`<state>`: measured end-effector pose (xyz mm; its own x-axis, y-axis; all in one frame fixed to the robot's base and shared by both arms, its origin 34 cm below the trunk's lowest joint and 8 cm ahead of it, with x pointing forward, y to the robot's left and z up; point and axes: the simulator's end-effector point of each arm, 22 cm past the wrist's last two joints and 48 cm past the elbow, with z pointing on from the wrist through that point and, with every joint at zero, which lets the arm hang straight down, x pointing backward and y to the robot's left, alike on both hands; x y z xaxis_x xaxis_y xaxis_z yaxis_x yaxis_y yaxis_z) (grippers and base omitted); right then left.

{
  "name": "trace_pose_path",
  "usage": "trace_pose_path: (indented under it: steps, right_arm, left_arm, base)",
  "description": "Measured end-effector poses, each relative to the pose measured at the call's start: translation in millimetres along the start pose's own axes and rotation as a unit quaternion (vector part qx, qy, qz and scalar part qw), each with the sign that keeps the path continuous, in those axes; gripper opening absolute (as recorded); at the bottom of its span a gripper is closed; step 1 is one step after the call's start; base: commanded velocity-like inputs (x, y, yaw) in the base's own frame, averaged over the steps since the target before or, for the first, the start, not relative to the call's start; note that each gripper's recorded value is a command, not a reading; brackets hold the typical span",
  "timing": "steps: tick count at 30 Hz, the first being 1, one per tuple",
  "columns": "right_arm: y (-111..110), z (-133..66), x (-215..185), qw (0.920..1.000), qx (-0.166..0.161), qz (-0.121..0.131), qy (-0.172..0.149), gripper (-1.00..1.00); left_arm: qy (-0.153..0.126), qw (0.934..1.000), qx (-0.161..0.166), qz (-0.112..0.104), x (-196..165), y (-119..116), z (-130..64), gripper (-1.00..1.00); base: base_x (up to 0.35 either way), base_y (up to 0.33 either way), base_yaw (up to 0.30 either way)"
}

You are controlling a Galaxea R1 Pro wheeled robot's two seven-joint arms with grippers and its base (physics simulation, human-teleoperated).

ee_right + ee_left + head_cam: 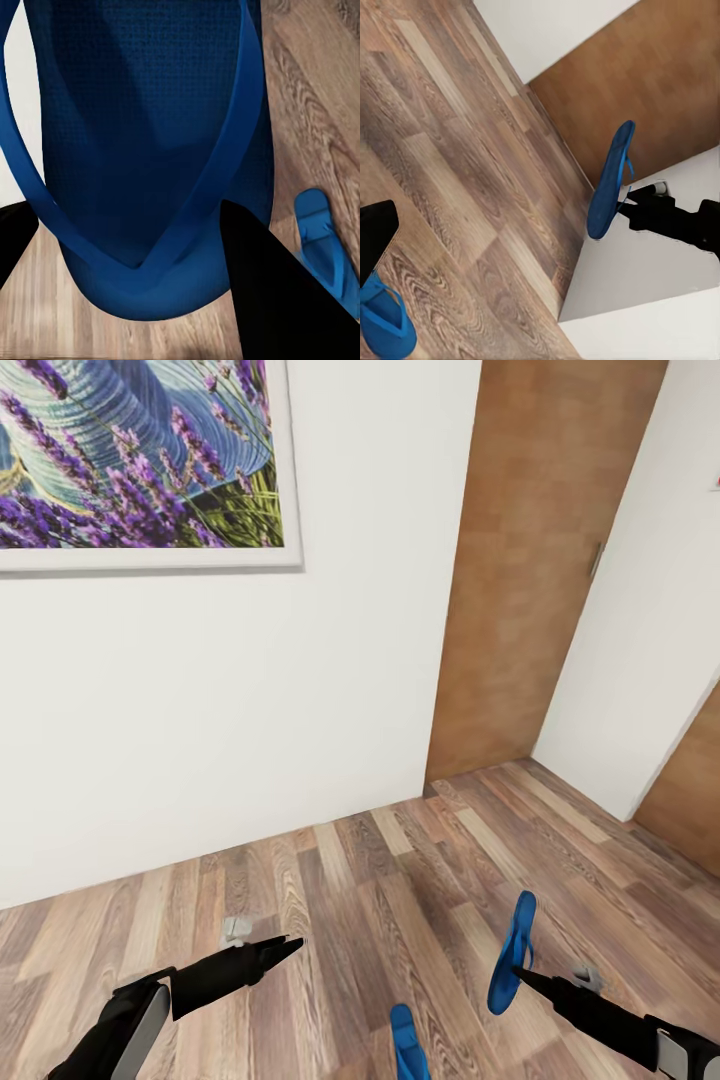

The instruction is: In the bedroom, move the book from the bed onto either nightstand, and place the two sandals side by side next to the bed.

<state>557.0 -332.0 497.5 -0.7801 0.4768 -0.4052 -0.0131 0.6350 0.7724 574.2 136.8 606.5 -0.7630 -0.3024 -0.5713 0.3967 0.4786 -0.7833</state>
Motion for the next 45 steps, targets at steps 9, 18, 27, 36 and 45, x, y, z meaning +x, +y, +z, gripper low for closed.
trace_pose_path:
  steps: [9, 18, 27, 36, 45]
  right_arm:
    - [0.1, -0.1, 0.1, 1.0, 0.0, 0.0, 0.0, -1.0]
    - [0.0, -0.1, -0.1, 1.0, 0.0, 0.0, 0.0, -1.0]
    - [0.0, -0.2, -0.1, 1.0, 0.0, 0.0, 0.0, -1.0]
    - [0.1, 0.0, 0.0, 1.0, 0.0, 0.0, 0.0, -1.0]
    - [0.6, 0.3, 0.3, 1.0, -0.001, 0.0, 0.0, -1.0]
  left_arm:
    - [0.0, 1.0, 0.0, 0.0, 0.0, -0.2, 0.1, 1.0]
    - [-0.001, 0.9997, -0.023, -0.004, 1.8, 7.8, 5.3, 1.0]
    - [-0.001, 0.9997, -0.024, -0.004, 2.1, 8.2, 5.9, 1.0]
    - [-0.001, 0.9997, -0.024, -0.004, 2.0, 8.1, 5.9, 1.0]
    - [-0.002, 0.9997, -0.023, -0.005, 2.3, 6.8, 7.2, 1.0]
  base:
    - [0.018, -0.052, 0.289]
    - [0.051, -0.116, 0.083]
    - [0.001, -0.155, 0.001]
    - [0.008, -0.106, 0.0]
    - [0.17, -0.155, 0.0]
